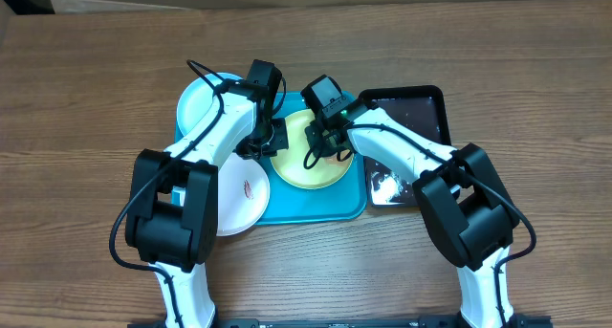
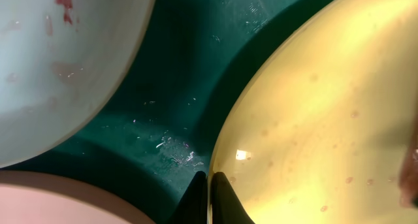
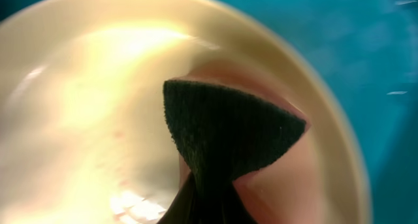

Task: Clean dirty plates on tray and stack at the side
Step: 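Scrub the yellow plate's stain with the sponge in the right gripper, then return the sponge to the black tray and release it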

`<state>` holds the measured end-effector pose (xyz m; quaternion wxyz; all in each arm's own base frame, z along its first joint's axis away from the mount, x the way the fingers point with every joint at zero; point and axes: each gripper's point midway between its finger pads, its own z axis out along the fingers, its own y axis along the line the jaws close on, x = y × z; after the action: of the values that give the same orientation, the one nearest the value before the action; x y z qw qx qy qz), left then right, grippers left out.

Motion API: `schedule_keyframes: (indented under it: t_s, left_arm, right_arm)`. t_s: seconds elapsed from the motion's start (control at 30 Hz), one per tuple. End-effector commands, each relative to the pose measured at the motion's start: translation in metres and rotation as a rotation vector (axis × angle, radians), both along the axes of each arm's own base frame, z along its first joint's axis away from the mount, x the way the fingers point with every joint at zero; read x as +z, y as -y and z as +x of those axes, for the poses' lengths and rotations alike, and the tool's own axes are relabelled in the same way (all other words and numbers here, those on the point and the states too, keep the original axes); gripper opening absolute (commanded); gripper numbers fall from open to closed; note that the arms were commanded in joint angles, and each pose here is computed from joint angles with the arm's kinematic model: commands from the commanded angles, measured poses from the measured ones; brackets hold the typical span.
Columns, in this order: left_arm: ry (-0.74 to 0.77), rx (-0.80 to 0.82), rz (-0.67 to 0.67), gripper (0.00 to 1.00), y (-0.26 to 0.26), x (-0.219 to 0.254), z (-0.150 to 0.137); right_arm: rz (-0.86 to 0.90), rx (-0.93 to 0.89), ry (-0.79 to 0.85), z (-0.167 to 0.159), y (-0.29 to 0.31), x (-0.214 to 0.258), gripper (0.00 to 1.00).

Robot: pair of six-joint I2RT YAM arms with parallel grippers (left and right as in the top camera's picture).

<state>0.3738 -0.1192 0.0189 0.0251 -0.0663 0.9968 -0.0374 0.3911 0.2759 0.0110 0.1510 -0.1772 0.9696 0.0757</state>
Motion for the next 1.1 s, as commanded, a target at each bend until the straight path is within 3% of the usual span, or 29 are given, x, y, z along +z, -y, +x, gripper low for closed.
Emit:
schedule_keyframes:
  t_s: [0.0,0.17,0.43,0.63,1.07]
  left_arm:
    - [0.001,0.004,-0.024,0.04,0.008,-0.001,0.002]
    - [0.001,0.004,-0.024,0.04,0.008,-0.001,0.002]
    - [-0.003,0.004,-0.023,0.04,0.008,-0.001,0.001]
    - [-0.003,0.004,-0.023,0.04,0.008,-0.001,0.001]
    - [0.006,0.003,-0.026,0.10,0.009,-0.001,0.004]
  right_arm:
    - [0.194,0.106,-0.215,-0.050,-0.038,-0.013,0.04]
    - [0.286,0.140,-0.266,-0.057,-0.052,-0.003,0.04]
    - [0.429,0.129,-0.233,-0.017,-0.047,0.074,0.04]
    - [0.428,0.063,-0.199,0.006,-0.007,0.124,0.04]
    - [-0.107,-0.284,-0.214,0.015,0.171,0.079,0.04]
